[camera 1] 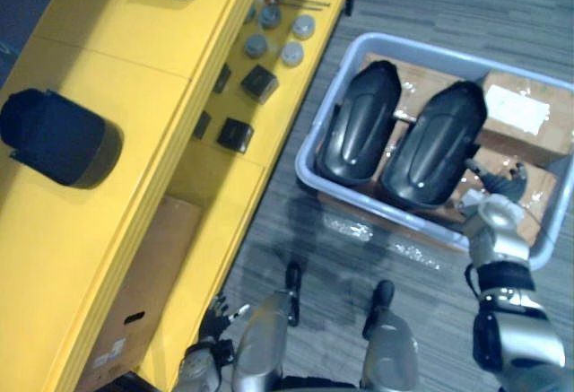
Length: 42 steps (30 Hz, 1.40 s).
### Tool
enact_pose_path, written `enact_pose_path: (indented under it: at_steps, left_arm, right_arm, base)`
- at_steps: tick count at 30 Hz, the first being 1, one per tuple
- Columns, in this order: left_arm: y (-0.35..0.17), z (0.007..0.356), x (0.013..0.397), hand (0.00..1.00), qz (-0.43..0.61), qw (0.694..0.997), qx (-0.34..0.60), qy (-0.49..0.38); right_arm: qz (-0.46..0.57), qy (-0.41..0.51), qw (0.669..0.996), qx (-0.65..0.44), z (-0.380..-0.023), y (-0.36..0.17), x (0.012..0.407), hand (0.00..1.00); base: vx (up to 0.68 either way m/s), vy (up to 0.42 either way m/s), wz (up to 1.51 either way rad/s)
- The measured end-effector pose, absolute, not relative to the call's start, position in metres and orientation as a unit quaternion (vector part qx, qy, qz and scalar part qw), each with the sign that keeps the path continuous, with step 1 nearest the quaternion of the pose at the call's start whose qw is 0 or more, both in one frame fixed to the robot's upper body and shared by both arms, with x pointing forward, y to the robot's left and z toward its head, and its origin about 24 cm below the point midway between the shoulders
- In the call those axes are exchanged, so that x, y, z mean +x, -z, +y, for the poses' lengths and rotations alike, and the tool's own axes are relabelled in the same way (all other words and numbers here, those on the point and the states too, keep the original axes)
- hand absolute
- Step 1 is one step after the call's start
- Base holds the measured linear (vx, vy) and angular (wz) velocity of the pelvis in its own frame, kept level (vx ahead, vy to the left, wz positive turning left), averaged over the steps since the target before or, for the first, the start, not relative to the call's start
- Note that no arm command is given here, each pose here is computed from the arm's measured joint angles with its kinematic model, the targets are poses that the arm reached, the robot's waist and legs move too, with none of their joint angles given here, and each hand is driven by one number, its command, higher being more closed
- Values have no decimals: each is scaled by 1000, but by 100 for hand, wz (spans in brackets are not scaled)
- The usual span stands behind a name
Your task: Walk over and take plastic housings, then place them on the shelf
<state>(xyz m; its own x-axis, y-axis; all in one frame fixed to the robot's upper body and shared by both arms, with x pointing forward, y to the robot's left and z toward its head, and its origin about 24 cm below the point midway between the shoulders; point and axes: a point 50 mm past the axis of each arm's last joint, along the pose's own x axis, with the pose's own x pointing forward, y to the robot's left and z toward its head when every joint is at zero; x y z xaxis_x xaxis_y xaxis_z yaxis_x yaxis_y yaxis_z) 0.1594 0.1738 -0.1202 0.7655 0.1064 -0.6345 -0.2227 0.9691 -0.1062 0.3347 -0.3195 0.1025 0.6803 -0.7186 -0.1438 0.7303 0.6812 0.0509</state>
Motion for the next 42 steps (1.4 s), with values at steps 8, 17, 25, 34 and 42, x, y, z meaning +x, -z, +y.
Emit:
enact_pose_path:
  at_steps: [8,17,25,34,42]
  left_arm:
    - [119,170,166,0,326,938,-84,-80]
    - [118,161,173,0,323,937,-106,-78]
    - [117,160,175,0,325,934,-119,-84]
    - [116,155,176,0,325,935,-117,-76]
    - [112,151,180,0,310,942,-117,-59]
  right_arm:
    - [81,413,907,22,-334,-113,339,0]
    - [121,437,891,-17,-356,-128,337,100]
    - [188,419,884,-94,-376,-138,330,100]
    - [274,384,855,-214,-383,-149,328,100]
    - [314,383,827,-265,-389,-150,324,100]
  base:
    - [-11,5,5]
    - [-20,9,15]
    - [-16,17,8]
    - [2,3,1]
    - [7,6,2]
